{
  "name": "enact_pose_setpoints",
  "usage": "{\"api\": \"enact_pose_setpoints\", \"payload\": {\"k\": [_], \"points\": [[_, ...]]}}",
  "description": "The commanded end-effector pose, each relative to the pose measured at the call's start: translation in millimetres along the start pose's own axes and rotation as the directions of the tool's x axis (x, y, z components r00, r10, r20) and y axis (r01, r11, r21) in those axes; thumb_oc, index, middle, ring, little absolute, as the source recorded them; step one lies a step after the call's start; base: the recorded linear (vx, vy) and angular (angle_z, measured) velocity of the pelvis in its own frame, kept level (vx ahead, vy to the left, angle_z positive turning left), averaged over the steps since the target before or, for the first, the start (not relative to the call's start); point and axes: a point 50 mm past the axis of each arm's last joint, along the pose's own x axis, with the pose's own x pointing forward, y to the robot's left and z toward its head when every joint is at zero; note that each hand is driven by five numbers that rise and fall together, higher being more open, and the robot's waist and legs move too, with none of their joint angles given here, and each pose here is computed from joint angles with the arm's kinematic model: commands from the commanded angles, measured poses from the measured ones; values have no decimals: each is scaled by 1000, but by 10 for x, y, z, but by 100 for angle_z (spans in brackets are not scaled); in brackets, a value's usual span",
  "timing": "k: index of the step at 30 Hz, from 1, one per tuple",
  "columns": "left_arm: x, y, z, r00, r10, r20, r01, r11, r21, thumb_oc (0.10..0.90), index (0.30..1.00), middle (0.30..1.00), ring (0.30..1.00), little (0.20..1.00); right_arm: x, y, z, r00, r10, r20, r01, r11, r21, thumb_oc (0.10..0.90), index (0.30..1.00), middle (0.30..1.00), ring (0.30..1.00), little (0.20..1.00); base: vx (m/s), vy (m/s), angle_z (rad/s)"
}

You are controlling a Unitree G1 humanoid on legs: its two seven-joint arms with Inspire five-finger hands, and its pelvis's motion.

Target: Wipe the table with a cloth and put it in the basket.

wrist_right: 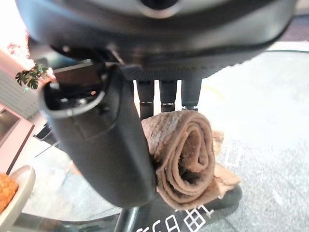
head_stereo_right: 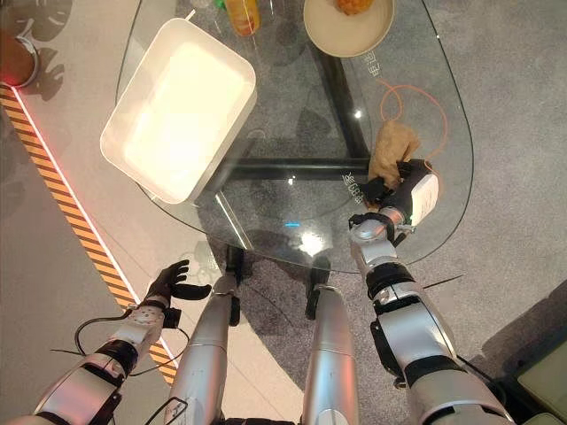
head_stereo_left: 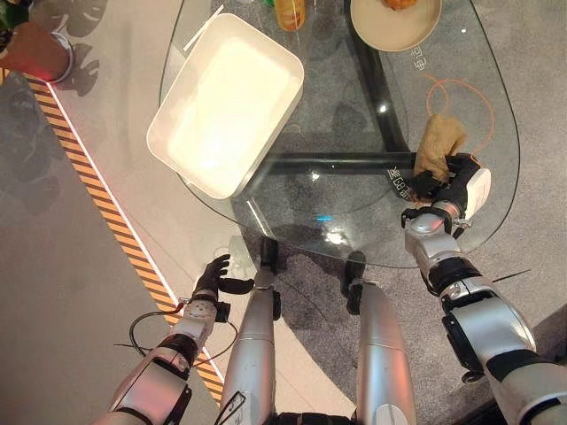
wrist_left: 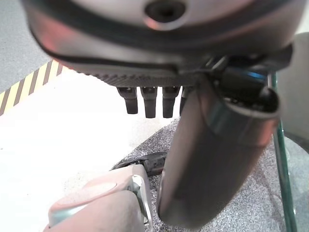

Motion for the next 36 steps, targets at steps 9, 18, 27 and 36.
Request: {"api": "enact_pose_setpoints", "payload": {"k": [9,18,27,36], "points": [[-8,-3,-55,999,30,-26,-31,999,-11,800,900,900,900,900,-98,168,853,919,131,372,-71,983,-171,100,300,300,300,200,0,7,0],[-26,-26,-92,1000,17,-24,-17,1000,-9,800,900,900,900,900,-333,397,961,850,318,419,-207,935,-289,100,300,300,300,200,0,0,0],[-26,-80,-65,1000,3,-18,-3,1000,-8,800,900,900,900,900,-595,592,1029,737,474,482,-290,866,-407,100,300,300,300,200,0,0,0],[-39,-127,-71,1000,-4,-16,4,1000,-5,800,900,900,900,900,-861,752,1042,586,635,503,-352,759,-549,100,300,300,300,200,0,0,0]]}}
